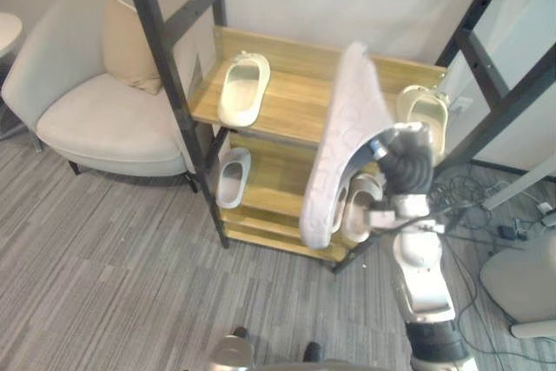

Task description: Organize the slippers on the shoe rack

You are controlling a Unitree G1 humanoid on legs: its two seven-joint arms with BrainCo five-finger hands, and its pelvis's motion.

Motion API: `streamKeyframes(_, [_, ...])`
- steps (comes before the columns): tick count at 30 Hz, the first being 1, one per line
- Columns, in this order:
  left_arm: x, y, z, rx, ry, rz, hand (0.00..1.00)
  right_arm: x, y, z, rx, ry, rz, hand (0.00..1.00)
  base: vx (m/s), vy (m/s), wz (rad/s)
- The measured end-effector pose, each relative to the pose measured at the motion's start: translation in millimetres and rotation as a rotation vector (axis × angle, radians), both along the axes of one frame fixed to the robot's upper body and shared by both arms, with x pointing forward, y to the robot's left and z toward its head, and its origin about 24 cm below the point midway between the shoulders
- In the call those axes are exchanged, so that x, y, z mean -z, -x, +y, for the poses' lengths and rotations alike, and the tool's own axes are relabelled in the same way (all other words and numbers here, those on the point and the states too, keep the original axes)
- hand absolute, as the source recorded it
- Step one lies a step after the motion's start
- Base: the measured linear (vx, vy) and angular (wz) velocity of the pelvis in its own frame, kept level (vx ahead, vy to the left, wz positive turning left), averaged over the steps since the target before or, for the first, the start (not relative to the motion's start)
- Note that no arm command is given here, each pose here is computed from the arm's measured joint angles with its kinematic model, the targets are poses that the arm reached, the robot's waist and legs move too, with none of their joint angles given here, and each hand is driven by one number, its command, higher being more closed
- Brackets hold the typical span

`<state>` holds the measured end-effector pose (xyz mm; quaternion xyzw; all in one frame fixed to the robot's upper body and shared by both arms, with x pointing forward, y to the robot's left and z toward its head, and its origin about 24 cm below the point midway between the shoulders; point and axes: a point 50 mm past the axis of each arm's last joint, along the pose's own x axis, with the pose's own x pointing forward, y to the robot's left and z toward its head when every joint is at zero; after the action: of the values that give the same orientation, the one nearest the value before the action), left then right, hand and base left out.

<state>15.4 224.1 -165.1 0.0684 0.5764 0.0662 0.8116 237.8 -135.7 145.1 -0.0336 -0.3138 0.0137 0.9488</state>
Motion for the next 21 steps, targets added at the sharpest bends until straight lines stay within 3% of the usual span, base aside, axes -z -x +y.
streamKeyframes(5, [1, -1, -5, 0.035, 0.019, -0.005, 0.0, 37, 8, 16, -0.094, 0.056, 0.161, 1.0, -0.04, 0.028, 0.06])
streamKeyframes(9, [0, -24, -12, 0.064, 0.035, -0.06, 0.0, 58, 2, 18, -0.128, 0.134, 0.251, 1.0, -0.1, 0.06, 0.2])
streamKeyframes(21, [-5, -60, -23, -0.001, 0.08, -0.191, 0.0, 18, -63, 8, -0.058, 0.369, 0.123, 1.0, -0.18, 0.05, 0.12])
